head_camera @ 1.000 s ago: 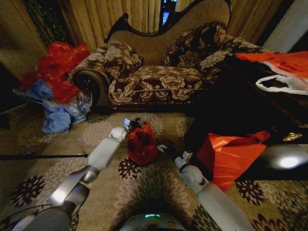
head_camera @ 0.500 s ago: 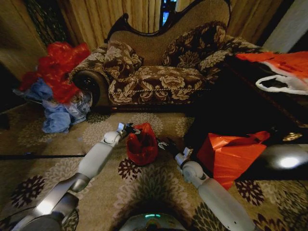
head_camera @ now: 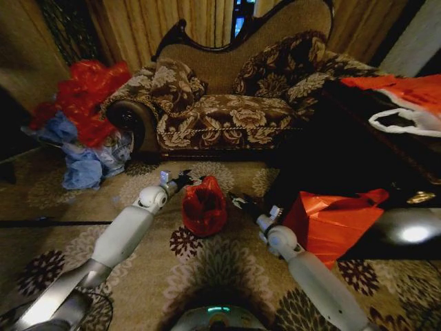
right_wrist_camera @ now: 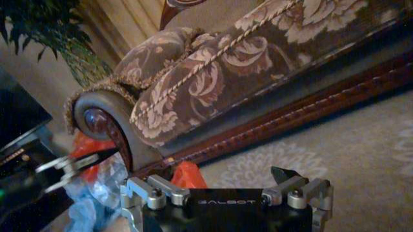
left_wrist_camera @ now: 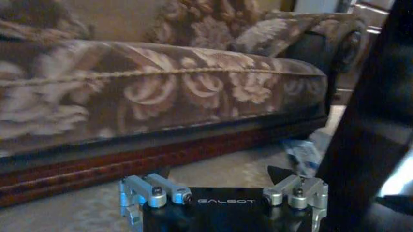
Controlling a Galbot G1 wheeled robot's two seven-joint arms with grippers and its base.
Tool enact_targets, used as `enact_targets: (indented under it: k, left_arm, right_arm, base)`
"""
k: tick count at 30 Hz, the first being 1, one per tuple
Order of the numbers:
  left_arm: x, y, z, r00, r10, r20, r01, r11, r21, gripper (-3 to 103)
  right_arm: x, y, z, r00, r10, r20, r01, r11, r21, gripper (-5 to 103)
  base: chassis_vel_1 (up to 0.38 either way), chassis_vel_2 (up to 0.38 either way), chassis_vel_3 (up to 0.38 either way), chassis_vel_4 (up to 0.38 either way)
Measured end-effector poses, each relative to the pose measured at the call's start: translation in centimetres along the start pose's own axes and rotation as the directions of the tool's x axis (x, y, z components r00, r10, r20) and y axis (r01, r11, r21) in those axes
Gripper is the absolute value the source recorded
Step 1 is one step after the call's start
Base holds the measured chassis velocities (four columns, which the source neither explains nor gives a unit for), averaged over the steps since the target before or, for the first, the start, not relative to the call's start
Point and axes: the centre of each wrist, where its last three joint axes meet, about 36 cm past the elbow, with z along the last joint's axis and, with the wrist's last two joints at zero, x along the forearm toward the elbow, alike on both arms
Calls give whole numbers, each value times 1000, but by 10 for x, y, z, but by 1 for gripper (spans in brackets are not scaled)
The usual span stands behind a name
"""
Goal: Place a garbage bag over the trash bin.
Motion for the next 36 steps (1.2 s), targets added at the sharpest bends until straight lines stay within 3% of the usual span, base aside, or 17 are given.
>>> enact_targets:
  k: [3,4,5,8,9,12,14,16,20,21,26,30,36]
  left_arm:
    - [23,-2,-5,996,-84,-13,84,996,-14,100]
    - [34,-5,-10,989,-145,-27,145,989,-8,100]
    - [34,-5,-10,989,-145,-27,145,989,-8,100]
    - [65,-9,-25,966,-253,-56,255,967,25,100]
    - [65,-9,-25,966,-253,-56,255,967,25,100]
    - [106,-14,-23,928,-365,-72,369,927,63,100]
    - [116,-15,-21,922,-380,-77,386,919,76,100]
    - [152,-12,-9,905,-413,-102,423,900,107,100]
    - [184,-8,-1,902,-418,-108,429,894,129,100]
    - [204,-7,3,906,-412,-94,422,895,142,100]
    - [237,-9,5,903,-426,-59,430,888,166,100]
    - [249,-7,4,897,-441,-42,440,878,187,100]
    - [253,3,-3,902,-432,-12,425,882,206,100]
  right_arm:
    - [-12,5,4,999,-29,-19,29,1000,-5,100]
    - [-17,6,7,999,-36,-25,36,999,-1,100]
    - [-17,6,7,999,-36,-25,36,999,-1,100]
    - [-30,5,6,999,-43,-29,44,999,26,100]
    - [-30,5,6,999,-43,-29,44,999,26,100]
    - [-47,1,2,998,-52,-35,54,997,50,100]
    - [-51,1,1,998,-55,-36,57,997,49,100]
    - [-64,1,-1,996,-69,-48,71,996,45,100]
    - [-79,2,0,994,-84,-63,87,995,45,100]
    - [-91,5,0,992,-101,-81,104,994,34,100]
    - [-119,13,3,981,-150,-121,151,988,-2,100]
    - [-146,20,3,974,-178,-137,178,984,-16,100]
    - [-180,26,3,974,-172,-148,174,985,-5,100]
  base:
    - [35,34,19,23]
    - [0,0,0,0]
    - [0,0,0,0]
    - [0,0,0,0]
    - [0,0,0,0]
    - [0,0,0,0]
    - [0,0,0,0]
    - [0,0,0,0]
    - [0,0,0,0]
    - [0,0,0,0]
    - [0,0,0,0]
    - [0,0,0,0]
    - [0,0,0,0]
